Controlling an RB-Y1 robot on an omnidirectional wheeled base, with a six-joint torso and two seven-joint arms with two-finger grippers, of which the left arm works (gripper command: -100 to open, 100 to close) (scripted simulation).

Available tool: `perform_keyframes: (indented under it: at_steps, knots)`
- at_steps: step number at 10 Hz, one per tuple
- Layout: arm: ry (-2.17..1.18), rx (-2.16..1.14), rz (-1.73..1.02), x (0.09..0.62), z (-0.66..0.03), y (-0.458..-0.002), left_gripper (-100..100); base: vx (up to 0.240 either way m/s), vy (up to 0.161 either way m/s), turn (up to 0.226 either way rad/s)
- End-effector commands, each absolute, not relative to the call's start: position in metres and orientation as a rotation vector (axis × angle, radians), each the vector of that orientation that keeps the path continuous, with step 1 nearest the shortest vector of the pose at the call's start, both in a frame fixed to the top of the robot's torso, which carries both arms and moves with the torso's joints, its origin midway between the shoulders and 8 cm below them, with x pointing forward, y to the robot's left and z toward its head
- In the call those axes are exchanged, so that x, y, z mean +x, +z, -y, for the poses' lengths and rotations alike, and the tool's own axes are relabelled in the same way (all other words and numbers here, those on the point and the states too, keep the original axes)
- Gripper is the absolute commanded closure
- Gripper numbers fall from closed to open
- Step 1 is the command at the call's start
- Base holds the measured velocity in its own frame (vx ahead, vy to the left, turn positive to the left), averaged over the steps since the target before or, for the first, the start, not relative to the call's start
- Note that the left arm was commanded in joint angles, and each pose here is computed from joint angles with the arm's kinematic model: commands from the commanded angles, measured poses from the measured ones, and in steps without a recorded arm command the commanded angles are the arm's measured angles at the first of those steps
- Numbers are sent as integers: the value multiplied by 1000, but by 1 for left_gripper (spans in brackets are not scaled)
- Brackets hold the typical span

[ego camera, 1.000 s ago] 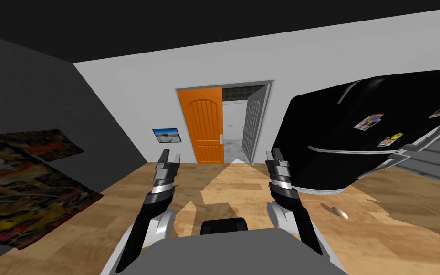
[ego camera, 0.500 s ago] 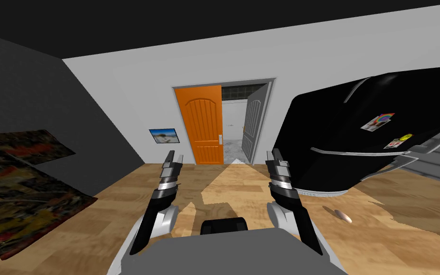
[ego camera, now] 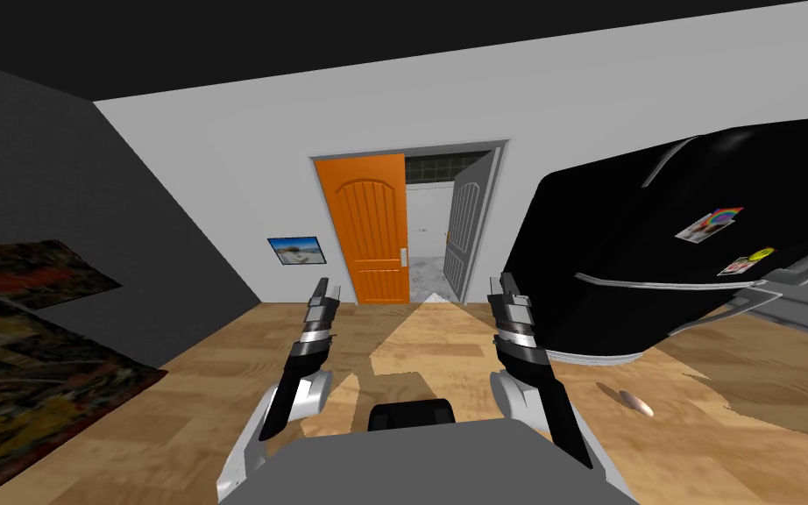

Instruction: Push the door open

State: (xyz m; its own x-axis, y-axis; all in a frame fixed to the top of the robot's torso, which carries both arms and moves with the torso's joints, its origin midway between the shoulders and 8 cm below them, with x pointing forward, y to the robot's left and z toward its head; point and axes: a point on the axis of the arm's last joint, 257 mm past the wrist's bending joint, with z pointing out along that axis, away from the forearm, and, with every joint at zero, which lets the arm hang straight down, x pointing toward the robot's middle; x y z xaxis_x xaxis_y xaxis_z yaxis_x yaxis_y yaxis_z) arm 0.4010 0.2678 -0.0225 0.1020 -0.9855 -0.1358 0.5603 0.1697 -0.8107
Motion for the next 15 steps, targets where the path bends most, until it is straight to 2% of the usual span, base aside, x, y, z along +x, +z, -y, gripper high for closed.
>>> perform_keyframes:
  at_steps: [1,15]
  knots:
    - [-1272,-684,-807,410,-270,-30,-100,84,-23,-9]
    - [-1204,-773,-914,481,-288,-104,-100,82,-26,-13]
